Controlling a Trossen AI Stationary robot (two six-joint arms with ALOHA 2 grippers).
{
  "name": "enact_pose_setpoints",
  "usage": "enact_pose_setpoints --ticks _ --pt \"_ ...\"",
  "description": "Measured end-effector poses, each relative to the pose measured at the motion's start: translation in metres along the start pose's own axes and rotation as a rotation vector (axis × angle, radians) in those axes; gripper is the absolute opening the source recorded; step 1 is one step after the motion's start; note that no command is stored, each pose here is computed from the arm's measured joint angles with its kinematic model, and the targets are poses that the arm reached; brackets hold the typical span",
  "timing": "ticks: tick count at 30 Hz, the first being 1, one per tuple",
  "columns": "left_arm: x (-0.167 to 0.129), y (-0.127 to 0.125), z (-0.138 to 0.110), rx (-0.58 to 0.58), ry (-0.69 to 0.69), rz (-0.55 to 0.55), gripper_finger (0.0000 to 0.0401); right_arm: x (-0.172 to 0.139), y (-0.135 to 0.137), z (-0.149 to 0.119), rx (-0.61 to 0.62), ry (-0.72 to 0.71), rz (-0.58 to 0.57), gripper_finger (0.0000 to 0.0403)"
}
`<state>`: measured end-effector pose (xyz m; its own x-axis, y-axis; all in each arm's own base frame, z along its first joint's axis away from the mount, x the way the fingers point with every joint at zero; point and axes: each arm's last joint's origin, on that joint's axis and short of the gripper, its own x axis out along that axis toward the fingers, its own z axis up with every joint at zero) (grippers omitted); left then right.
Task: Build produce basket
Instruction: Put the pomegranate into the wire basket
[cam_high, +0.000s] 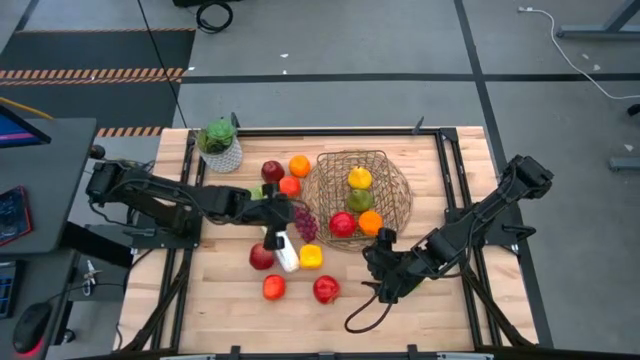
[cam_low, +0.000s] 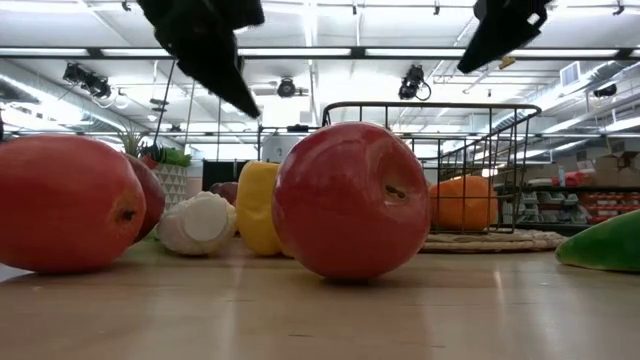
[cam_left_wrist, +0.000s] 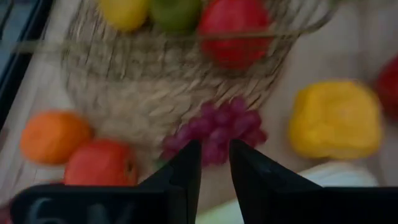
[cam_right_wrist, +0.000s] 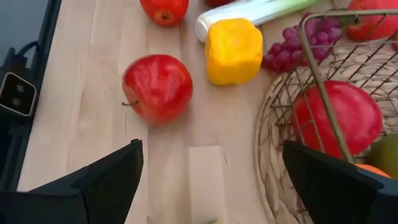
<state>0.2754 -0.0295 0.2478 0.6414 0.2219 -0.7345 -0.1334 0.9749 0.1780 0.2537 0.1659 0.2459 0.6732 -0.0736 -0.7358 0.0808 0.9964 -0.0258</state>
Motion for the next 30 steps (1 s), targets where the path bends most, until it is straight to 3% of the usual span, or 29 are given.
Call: enact_pose_setpoints --ticks 4,8,24,30 --pt "0.002 0.002 -0.006 0.013 0.063 0.006 0.0101 0.007 0.003 -0.009 0.006 -0.047 0.001 0.0384" --pt "0.002 -0.001 -0.009 0.02 0.101 -0.057 0.0103 0.012 0.004 -0.014 0.019 -0.081 0.007 0.0384" --pt "0.001 -0.001 -0.009 -0.019 0.107 -0.091 0.0103 0.015 0.004 -0.017 0.009 -0.102 0.019 0.0384" --pt "-0.027 -0.006 0.001 0.012 0.181 -0.092 0.0101 0.015 0.005 -0.015 0.023 -0.132 0.001 0.0384"
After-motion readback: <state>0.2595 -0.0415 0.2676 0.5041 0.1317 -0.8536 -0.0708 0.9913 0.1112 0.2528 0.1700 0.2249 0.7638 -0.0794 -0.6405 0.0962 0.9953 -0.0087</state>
